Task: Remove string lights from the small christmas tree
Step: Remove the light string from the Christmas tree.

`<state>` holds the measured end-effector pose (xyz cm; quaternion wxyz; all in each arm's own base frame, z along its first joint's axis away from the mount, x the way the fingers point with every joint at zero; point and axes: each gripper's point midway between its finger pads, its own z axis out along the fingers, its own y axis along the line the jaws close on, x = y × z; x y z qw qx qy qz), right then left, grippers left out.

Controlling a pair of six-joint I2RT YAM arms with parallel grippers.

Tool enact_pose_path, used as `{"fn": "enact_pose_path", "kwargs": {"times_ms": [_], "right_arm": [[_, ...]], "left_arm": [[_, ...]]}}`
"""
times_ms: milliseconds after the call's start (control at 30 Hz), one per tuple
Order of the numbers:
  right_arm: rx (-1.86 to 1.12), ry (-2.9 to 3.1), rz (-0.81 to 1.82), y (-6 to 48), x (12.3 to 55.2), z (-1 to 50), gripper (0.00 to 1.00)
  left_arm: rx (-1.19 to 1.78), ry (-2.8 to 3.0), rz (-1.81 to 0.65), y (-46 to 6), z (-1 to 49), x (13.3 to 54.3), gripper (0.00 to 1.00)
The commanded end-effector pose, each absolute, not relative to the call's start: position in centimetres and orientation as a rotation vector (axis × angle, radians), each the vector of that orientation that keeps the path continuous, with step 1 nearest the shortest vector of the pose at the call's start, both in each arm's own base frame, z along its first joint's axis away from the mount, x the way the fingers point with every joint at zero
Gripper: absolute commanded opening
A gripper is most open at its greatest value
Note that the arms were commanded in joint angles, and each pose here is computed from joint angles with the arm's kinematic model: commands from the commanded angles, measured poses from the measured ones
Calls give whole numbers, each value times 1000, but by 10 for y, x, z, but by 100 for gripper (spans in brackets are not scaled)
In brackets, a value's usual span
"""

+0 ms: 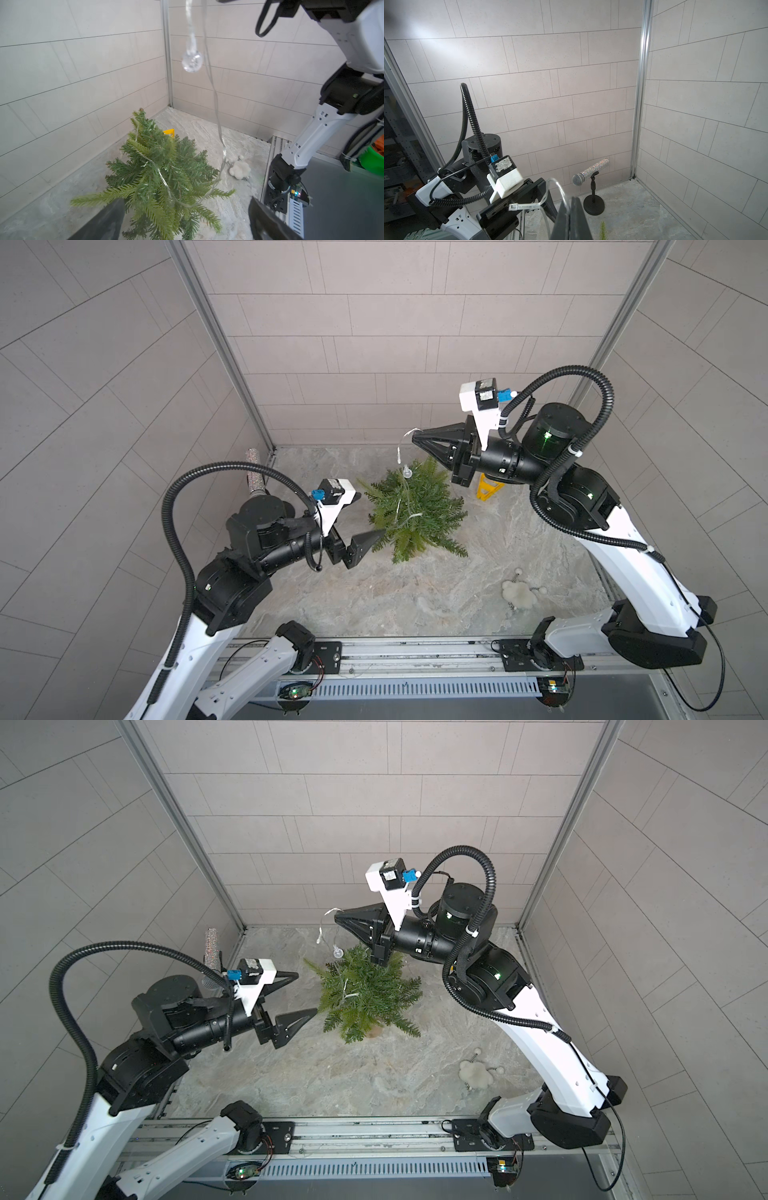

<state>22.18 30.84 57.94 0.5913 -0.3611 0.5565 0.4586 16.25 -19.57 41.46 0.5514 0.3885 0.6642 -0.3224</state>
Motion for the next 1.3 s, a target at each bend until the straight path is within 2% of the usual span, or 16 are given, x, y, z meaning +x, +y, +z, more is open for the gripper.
{"fn": "enact_pose_path", "kwargs": {"times_ms": [0, 233, 367, 600, 733, 967, 1067, 1133, 1167, 1267], "right_arm": [[-834, 1248, 1068, 302, 211, 592, 0], [-825, 1262, 1066, 304, 216, 590, 0], [-821, 1263, 1059, 305, 219, 590, 0], [-823, 1260, 1051, 307, 222, 591, 0], [-823, 1258, 1053, 308, 223, 590, 0], [-822, 1258, 1049, 307, 222, 591, 0], [-825, 1263, 1037, 305, 221, 590, 0], [-826, 1268, 1022, 303, 221, 589, 0], [-826, 1269, 1015, 302, 220, 588, 0], [-824, 1274, 993, 297, 218, 587, 0]], "left_arm": [[1043, 1449, -868, -211, 422, 142, 90], [1110, 1405, -921, -238, 423, 158, 86], [1175, 1395, -976, -255, 416, 158, 80], [1217, 1399, -984, -265, 406, 157, 78], [1195, 1445, -925, -266, 395, 171, 58], [1214, 1475, -924, -270, 382, 176, 42], [1210, 1493, -887, -267, 378, 179, 23], [1198, 1505, -843, -262, 378, 182, 5], [1188, 1509, -820, -260, 378, 183, 0], [1152, 1501, -763, -252, 382, 186, 0]]}}
